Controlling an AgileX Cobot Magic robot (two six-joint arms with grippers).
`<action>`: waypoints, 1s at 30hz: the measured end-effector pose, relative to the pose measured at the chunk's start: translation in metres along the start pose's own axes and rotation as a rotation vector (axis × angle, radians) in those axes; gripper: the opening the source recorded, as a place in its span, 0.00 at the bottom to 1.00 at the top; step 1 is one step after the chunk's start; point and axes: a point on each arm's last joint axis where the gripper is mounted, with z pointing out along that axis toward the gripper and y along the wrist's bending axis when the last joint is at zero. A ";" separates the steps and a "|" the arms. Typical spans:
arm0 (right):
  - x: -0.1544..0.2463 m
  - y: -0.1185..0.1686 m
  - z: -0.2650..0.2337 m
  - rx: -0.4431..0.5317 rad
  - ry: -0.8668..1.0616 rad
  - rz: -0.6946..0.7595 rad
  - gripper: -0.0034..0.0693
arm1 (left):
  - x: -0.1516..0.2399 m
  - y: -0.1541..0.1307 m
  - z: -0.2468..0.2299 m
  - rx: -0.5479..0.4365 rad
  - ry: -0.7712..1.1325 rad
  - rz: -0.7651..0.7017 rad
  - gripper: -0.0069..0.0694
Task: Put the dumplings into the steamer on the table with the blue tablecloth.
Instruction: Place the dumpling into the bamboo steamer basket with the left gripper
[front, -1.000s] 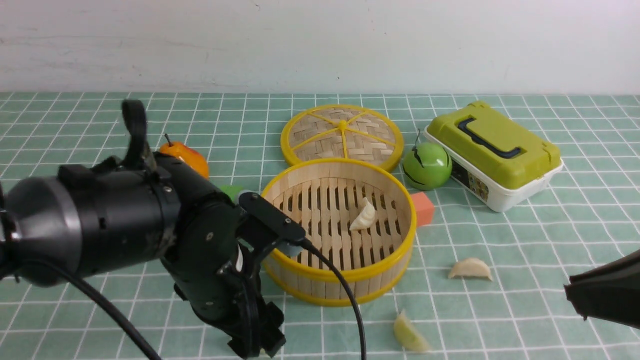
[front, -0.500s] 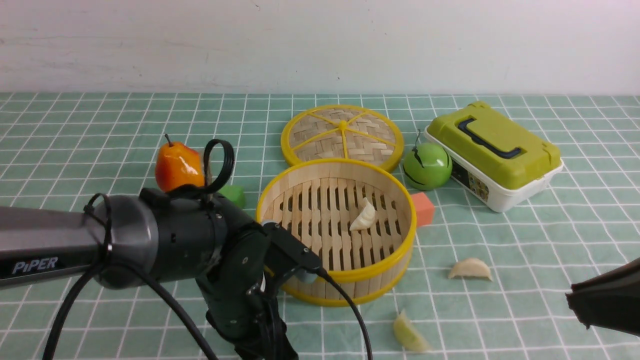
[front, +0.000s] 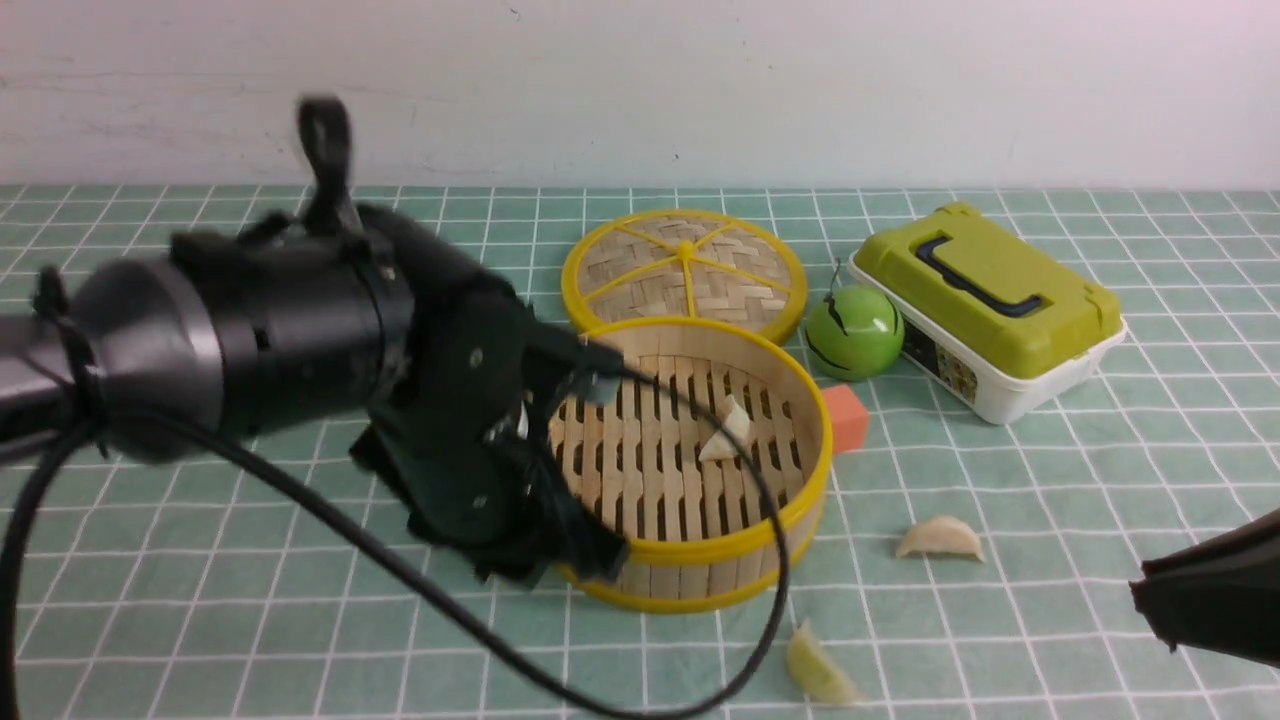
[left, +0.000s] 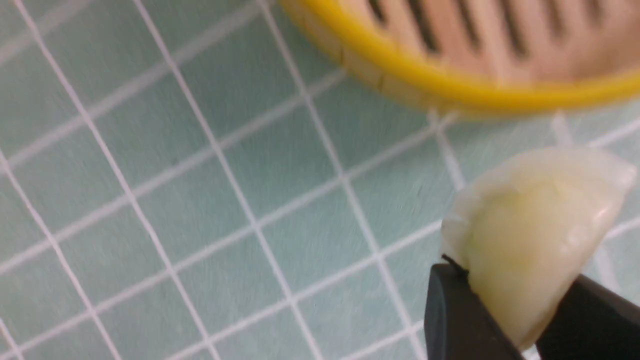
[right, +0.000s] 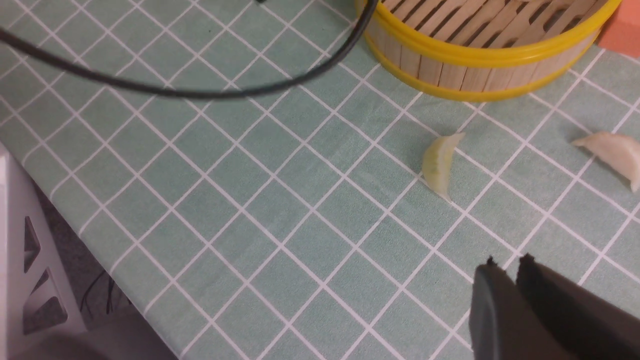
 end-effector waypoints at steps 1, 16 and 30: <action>-0.001 0.000 0.000 0.003 -0.006 0.000 0.13 | -0.011 -0.001 -0.011 0.010 -0.050 -0.024 0.35; -0.001 0.000 0.000 0.004 -0.009 0.000 0.14 | -0.096 0.007 0.088 -0.019 -0.039 -0.248 0.35; -0.019 -0.021 0.034 0.013 0.127 0.015 0.15 | -0.101 0.013 0.041 -0.025 -0.053 -0.217 0.69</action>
